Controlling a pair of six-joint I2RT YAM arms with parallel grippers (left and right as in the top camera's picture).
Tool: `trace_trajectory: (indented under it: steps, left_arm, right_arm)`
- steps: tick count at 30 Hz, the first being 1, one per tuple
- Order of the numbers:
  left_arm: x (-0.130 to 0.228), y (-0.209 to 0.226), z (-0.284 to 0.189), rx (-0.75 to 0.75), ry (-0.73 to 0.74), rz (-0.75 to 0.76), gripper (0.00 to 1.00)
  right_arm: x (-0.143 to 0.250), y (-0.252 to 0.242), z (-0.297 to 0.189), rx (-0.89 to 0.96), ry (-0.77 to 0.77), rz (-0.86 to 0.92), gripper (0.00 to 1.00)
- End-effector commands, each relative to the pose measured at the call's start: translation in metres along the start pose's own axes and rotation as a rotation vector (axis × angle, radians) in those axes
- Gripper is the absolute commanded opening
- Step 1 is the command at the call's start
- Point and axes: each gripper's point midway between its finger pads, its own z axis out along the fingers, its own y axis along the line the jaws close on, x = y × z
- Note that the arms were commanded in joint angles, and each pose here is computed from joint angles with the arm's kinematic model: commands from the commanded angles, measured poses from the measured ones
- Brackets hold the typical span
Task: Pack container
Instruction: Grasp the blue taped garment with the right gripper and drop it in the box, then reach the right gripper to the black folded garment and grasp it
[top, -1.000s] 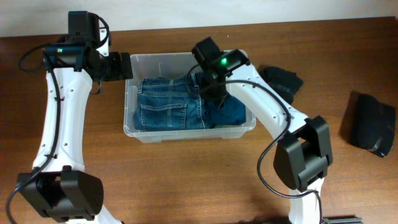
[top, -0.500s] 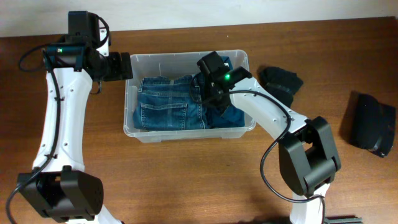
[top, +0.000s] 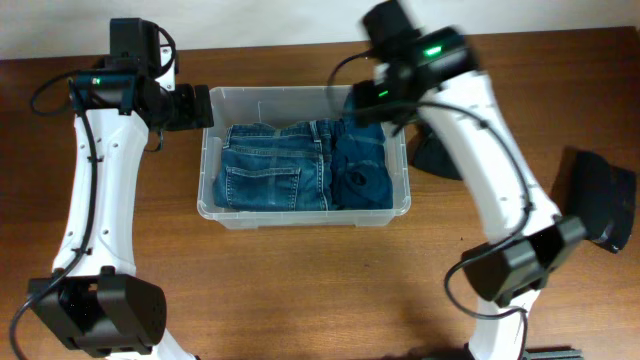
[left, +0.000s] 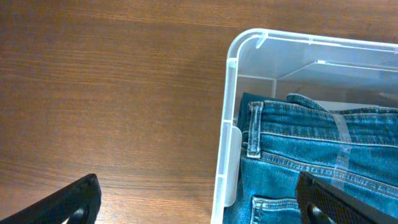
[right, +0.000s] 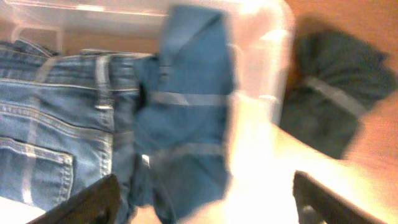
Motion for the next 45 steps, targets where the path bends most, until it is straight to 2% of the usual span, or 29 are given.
trace_trajectory:
  steps: [1, 9, 14, 18, 24, 33, 41, 44, 45]
  left_arm:
    - [0.004, 0.002, 0.003, -0.009, 0.022, 0.015, 0.99]
    - [0.005, 0.002, 0.003, -0.010, 0.023, 0.015, 0.99]
    - [0.003, 0.002, 0.003, -0.009, 0.015, 0.015, 0.99]
    - [0.000, 0.002, 0.003, -0.008, 0.003, 0.014, 0.99]
    - [-0.004, 0.002, 0.003, -0.007, -0.012, 0.013, 0.99]
    - [-0.006, 0.002, 0.003, -0.007, -0.018, 0.014, 0.99]
    - [-0.006, 0.002, 0.003, -0.011, -0.019, 0.014, 0.99]
    - [-0.006, 0.003, 0.003, -0.012, -0.019, 0.026, 1.00]
    - [-0.006, 0.003, 0.003, -0.015, -0.019, 0.025, 0.99]
  right_arm:
    - [-0.006, -0.073, -0.014, 0.085, 0.009, 0.120, 0.86]
    - [0.024, -0.228, -0.009, 0.282, 0.123, 0.406, 0.93]
    - [0.055, -0.296, 0.015, 0.311, 0.217, 0.472, 0.95]
    - [0.084, -0.332, 0.044, 0.317, 0.281, 0.529, 0.95]
    - [0.127, -0.368, 0.078, 0.348, 0.352, 0.542, 0.99]
    - [0.146, -0.407, 0.096, 0.374, 0.305, 0.591, 0.99]
    - [0.163, -0.409, 0.124, 0.351, 0.308, 0.573, 1.00]
    - [0.172, -0.406, 0.137, 0.349, 0.319, 0.573, 0.87]
    - [0.174, -0.406, 0.140, 0.348, 0.322, 0.574, 0.78]
